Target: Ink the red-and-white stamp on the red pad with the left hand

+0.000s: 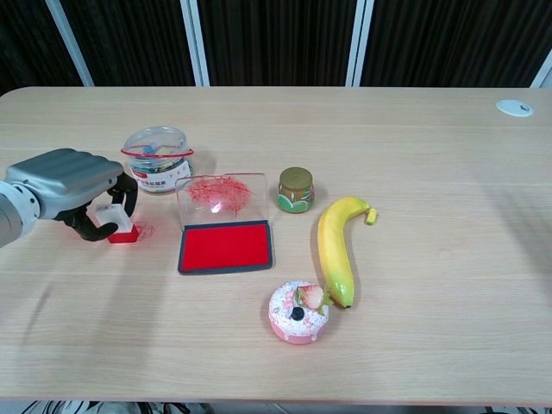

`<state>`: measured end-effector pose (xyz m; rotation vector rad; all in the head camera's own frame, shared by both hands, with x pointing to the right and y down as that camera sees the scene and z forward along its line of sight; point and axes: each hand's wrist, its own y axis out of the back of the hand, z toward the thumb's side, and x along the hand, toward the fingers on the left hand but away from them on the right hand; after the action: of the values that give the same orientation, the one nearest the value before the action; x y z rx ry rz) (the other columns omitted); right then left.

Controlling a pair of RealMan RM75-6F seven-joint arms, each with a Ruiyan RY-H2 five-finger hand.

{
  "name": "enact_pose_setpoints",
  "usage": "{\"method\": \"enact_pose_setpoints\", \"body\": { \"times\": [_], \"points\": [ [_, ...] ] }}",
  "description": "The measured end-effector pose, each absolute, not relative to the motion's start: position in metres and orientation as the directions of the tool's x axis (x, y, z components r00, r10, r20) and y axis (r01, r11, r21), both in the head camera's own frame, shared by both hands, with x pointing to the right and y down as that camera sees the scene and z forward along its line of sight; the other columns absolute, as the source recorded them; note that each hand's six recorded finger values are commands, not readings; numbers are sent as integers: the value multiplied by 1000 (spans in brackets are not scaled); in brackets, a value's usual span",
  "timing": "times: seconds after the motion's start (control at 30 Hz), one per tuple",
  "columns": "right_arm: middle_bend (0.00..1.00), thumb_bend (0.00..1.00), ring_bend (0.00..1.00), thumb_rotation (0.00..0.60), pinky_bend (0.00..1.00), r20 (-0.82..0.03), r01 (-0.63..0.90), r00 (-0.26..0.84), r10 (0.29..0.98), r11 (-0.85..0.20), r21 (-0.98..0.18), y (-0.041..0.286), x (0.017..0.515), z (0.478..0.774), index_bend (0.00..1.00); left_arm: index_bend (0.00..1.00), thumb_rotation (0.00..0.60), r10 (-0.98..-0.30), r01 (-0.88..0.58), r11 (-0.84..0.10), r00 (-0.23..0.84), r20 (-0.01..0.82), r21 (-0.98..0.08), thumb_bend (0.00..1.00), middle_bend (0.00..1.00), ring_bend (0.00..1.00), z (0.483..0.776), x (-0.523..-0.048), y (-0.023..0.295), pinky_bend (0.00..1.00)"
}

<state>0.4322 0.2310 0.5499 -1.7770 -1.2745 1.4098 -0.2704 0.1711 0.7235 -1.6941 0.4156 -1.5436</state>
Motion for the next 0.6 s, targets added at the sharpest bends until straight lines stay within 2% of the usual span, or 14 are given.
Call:
{"method": "enact_pose_setpoints", "body": {
  "times": [0.2,0.47,0.6],
  "points": [
    [0,146,0,600,177,-435,344,8,900,-411,-844,231,432,550,0,538,600,-702,266,-628,211,680,-731,487,553,371,723,-269,172,428],
    [0,146,0,600,177,-435,344,9,900,-411,-844,231,432,550,0,607,600,-728,256,-594,232,645,-763,515,626,475,715,-264,170,532],
    [0,147,0,600,177,-435,345,9,900,-411,-844,231,432,550,0,643,600,-753,263,-543,267,601,-797,525,667,532,706,-256,168,599]
  ]
}}
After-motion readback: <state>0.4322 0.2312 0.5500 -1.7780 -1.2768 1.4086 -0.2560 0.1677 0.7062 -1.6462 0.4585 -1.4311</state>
